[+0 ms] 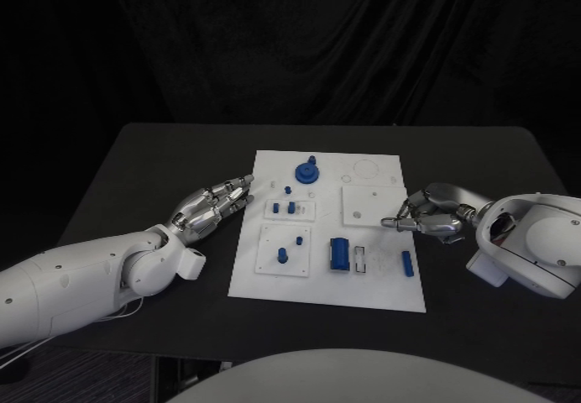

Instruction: Assemble the parts on the task board

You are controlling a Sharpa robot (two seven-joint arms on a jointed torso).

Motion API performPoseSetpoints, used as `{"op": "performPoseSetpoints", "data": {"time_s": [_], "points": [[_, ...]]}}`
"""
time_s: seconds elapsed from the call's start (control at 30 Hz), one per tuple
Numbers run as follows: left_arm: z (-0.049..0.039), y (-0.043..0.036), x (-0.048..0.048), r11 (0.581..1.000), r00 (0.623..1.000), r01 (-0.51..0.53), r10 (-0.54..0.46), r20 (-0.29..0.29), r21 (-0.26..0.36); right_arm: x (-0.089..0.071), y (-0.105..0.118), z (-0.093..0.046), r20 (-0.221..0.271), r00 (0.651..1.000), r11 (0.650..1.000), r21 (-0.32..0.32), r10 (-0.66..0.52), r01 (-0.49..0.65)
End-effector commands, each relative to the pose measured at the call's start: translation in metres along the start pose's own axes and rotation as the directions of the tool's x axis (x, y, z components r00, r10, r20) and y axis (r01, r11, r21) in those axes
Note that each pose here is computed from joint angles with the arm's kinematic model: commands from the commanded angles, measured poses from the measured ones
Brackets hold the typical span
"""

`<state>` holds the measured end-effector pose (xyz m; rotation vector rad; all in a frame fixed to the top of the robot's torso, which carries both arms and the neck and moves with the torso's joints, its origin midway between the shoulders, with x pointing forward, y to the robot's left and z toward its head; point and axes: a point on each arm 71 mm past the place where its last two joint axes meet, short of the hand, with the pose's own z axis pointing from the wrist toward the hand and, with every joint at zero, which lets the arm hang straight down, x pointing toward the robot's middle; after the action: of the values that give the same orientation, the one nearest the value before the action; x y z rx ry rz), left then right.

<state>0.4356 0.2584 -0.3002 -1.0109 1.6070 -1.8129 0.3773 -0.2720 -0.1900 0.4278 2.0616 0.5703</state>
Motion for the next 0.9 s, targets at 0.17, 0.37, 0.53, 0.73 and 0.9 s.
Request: {"op": "performPoseSetpoints", "data": {"time_s": [0.17,0.37,0.53,0.73,0.9], "points": [[-0.0007,-0.0011,0.0007,1.0,1.0,0.004,-0.004,0.005,0.016,-0.007,-0.014,-0.002,0.015,0.979,0.972,0.126,-0.202,0.198],[-0.0008,-0.0012,0.0004,1.0,1.0,0.004,-0.004,0.005,0.018,-0.006,-0.018,-0.001,0.04,0.943,0.933,0.162,-0.331,0.321],[-0.0006,-0.0012,0.0006,1.0,1.0,0.005,-0.005,0.004,0.018,0.002,-0.017,-0.002,0.038,0.923,0.913,0.166,-0.383,0.372],[-0.0013,-0.0014,0.0001,1.0,1.0,0.004,-0.004,0.006,0.018,0.017,-0.016,-0.005,0.022,0.91,0.9,0.157,-0.415,0.406],[-0.002,-0.0018,-0.0003,1.0,1.0,0.003,-0.003,0.007,0.02,0.025,-0.018,-0.006,0.004,0.903,0.892,0.154,-0.43,0.424]]}}
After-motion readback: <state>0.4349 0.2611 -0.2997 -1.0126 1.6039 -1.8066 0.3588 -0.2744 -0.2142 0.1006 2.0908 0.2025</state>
